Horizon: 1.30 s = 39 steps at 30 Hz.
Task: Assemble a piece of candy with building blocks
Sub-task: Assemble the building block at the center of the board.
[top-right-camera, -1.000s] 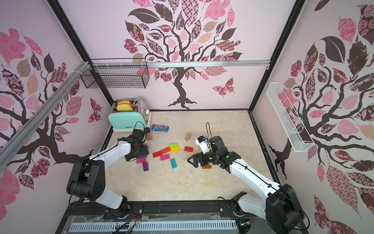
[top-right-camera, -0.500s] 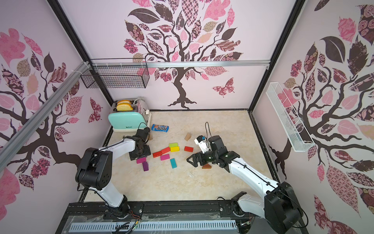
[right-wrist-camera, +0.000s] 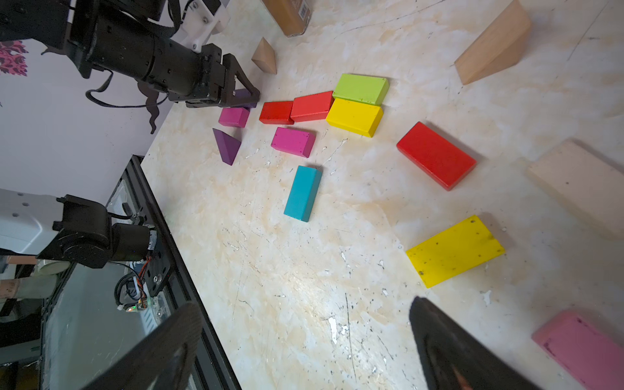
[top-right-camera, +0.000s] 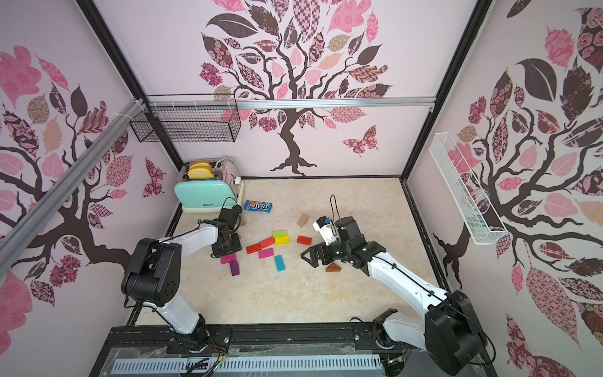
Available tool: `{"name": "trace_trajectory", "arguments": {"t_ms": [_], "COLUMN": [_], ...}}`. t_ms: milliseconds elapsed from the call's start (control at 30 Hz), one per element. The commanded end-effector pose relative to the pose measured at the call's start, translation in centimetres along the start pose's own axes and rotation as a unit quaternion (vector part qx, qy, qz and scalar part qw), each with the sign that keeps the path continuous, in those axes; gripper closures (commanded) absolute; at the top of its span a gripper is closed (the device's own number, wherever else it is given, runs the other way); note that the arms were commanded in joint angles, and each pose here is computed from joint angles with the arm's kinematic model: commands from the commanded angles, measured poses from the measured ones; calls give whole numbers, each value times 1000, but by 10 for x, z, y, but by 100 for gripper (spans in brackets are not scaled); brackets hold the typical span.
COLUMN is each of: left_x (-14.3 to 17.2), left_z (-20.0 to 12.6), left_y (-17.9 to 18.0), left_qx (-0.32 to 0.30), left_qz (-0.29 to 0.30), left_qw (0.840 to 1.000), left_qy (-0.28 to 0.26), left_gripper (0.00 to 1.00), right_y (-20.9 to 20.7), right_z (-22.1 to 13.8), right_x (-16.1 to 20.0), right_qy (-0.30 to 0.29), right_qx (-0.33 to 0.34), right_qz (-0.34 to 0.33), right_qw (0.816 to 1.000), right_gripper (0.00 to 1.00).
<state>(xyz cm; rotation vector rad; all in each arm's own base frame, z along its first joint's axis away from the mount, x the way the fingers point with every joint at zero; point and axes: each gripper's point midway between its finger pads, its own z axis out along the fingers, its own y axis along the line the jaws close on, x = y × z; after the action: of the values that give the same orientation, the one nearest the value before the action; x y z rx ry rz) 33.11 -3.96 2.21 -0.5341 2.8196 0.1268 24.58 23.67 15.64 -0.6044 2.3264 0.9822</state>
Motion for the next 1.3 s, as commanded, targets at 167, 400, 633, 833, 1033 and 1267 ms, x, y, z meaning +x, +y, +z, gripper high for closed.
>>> {"name": "trace_trajectory", "arguments": {"t_ms": [167, 400, 633, 833, 1033, 1267], "left_x": [-18, -12, 15, 24, 28, 17], "left_z": [14, 14, 15, 8, 3, -8], "left_y": [-43, -68, -75, -84, -82, -83], "left_qx": [48, 51, 64, 76, 67, 65], "left_qz": [-18, 13, 26, 39, 39, 42], "left_qw": [999, 999, 997, 996, 997, 997], "left_qy": [11, 11, 25, 27, 26, 11], "left_gripper": [49, 48, 48, 47, 44, 25], "right_y": [7, 3, -2, -4, -5, -3], "right_z": [-11, -15, -14, -13, -13, -17], "right_x": [-28, -24, -19, -18, -18, -20], "right_qy": [-24, -28, -26, -24, -28, -28], "right_qx": [15, 29, 36, 41, 44, 46], "right_qz": [-14, -4, -1, -2, -1, -7], "right_qw": [1000, 999, 999, 999, 999, 999], "right_gripper": [1, 1, 1, 1, 1, 1]}}
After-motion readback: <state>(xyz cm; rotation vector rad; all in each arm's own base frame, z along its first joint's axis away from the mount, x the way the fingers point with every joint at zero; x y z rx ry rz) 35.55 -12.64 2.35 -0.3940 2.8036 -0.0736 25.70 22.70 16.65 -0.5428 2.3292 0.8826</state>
